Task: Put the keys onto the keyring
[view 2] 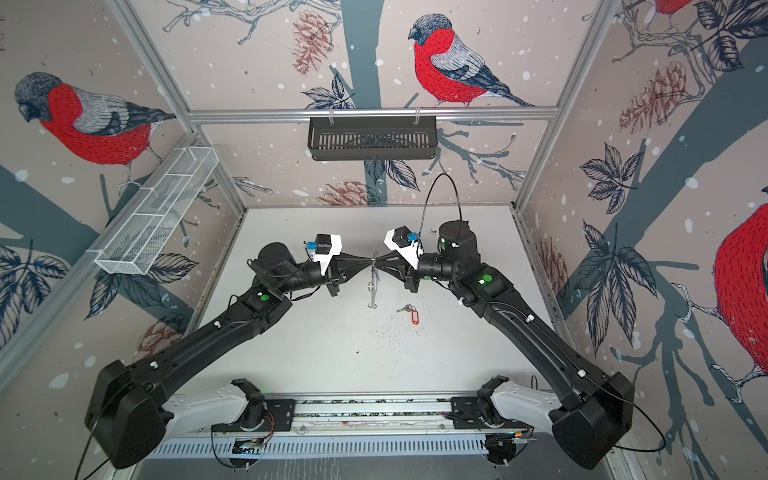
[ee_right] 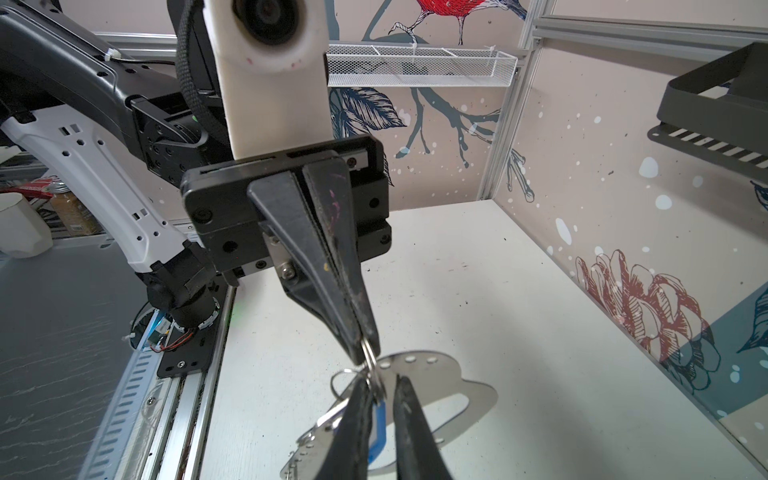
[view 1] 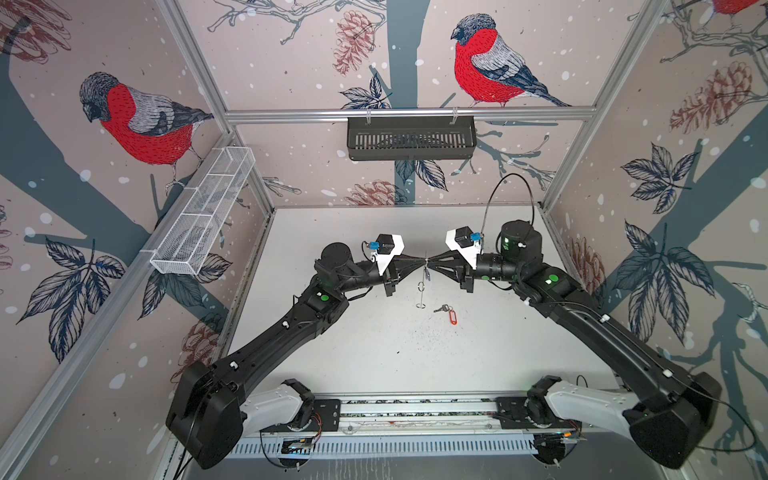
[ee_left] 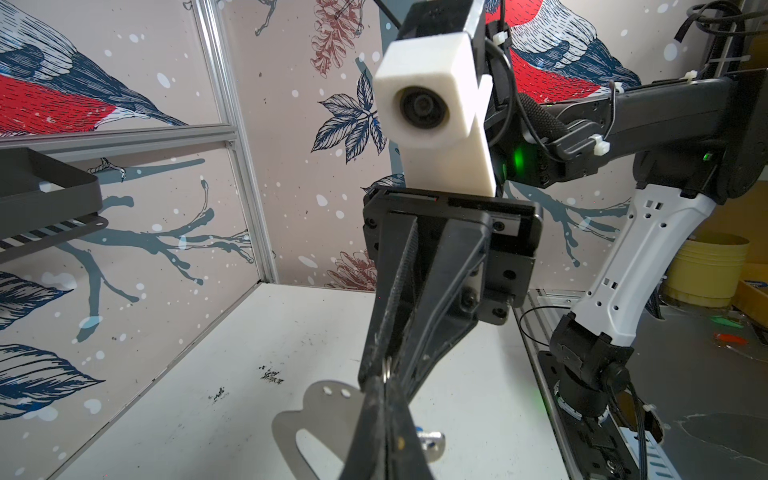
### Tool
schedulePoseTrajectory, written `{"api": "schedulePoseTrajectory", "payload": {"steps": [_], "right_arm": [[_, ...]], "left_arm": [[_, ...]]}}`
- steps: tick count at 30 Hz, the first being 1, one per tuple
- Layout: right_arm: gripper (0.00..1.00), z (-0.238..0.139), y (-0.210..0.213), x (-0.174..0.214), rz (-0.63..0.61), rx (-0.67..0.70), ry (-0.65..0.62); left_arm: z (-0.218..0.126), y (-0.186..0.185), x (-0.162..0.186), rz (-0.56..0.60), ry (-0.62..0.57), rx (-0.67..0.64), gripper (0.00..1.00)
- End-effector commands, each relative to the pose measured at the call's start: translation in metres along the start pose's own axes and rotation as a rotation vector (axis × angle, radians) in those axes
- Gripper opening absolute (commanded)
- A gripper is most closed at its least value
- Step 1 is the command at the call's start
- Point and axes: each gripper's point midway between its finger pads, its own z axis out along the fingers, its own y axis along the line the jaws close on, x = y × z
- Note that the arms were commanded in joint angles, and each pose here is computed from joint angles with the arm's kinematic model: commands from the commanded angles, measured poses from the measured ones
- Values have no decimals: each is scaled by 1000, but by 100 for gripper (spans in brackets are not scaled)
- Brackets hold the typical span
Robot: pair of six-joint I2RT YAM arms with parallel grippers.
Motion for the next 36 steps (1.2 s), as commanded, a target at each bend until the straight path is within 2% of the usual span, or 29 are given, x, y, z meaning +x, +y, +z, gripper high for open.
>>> {"api": "schedulePoseTrajectory", "payload": {"steps": [1,15,19,29,36], "right_arm": [[12,0,1,-8,-17,-12,-25],[7,3,3,-9,-19,-25,-27],[1,3,3,-10,-24,-27,-31],[0,1,3,-12,-29,-18,-32],[0,2,-2,-8,-24,5,-3]], "left_arm": [[-1,-3,-10,38,-32,15,0],[-1,-4,-13,43,-42,16,0],[0,-4,-10,37,-36,18,0],[-1,1,-8,30,-20,-13,0],[-3,3,-9,39,-17,-34,17]]}}
